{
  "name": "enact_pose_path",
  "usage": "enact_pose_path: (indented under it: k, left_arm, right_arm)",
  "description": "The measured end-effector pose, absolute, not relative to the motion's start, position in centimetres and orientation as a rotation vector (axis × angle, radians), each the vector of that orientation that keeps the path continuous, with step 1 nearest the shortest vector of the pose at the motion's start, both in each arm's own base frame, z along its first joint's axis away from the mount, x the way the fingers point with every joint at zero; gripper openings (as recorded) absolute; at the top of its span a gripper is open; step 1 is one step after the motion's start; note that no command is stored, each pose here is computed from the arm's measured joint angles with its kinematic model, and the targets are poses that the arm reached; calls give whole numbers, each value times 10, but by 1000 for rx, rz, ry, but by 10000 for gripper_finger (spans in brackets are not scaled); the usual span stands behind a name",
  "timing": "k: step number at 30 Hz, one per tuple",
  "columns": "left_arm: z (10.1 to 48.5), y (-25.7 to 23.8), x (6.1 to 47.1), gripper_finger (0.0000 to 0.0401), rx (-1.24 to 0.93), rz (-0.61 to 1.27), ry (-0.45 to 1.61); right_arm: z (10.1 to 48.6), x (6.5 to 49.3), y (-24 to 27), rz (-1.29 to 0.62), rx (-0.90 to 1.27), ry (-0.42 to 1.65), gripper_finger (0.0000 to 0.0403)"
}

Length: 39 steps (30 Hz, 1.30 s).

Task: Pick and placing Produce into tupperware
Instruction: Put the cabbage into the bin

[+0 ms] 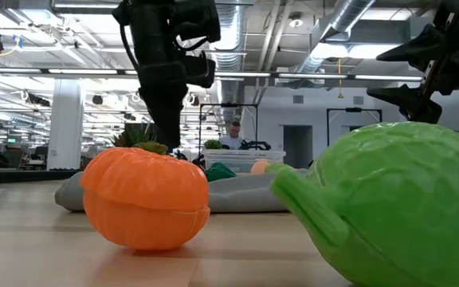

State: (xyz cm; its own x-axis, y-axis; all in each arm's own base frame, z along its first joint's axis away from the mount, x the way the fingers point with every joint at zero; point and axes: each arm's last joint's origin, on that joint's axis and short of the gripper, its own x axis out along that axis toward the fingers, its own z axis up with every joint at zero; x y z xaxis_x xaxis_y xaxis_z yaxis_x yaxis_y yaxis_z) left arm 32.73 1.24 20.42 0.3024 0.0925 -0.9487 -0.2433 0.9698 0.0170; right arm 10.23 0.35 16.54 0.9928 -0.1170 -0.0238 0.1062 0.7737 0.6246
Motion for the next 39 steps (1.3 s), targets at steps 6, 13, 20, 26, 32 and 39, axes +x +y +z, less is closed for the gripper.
enact_pose_path:
  k: [6,13,20,26,32,39]
  left_arm:
    - [205,19,330,353,-154,211,1214]
    - [185,25,338,353,-186,168,1263]
    - [176,26,340,353,-172,177,1292]
    - [175,27,340,353,-171,175,1294]
    - [175,27,340,353,-171,174,1295]
    - [175,28,340,353,-178,174,1296]
  right_arm:
    - [165,102,3,-124,676,-19,306]
    - [166,102,3,-123,677,-22,306]
    - [166,102,3,-123,679,-23,306]
    - [166,102,3,-123,679,-22,306]
    - [166,102,3,-123,676,-22,306]
    - [166,102,3,-123,676,-21,306]
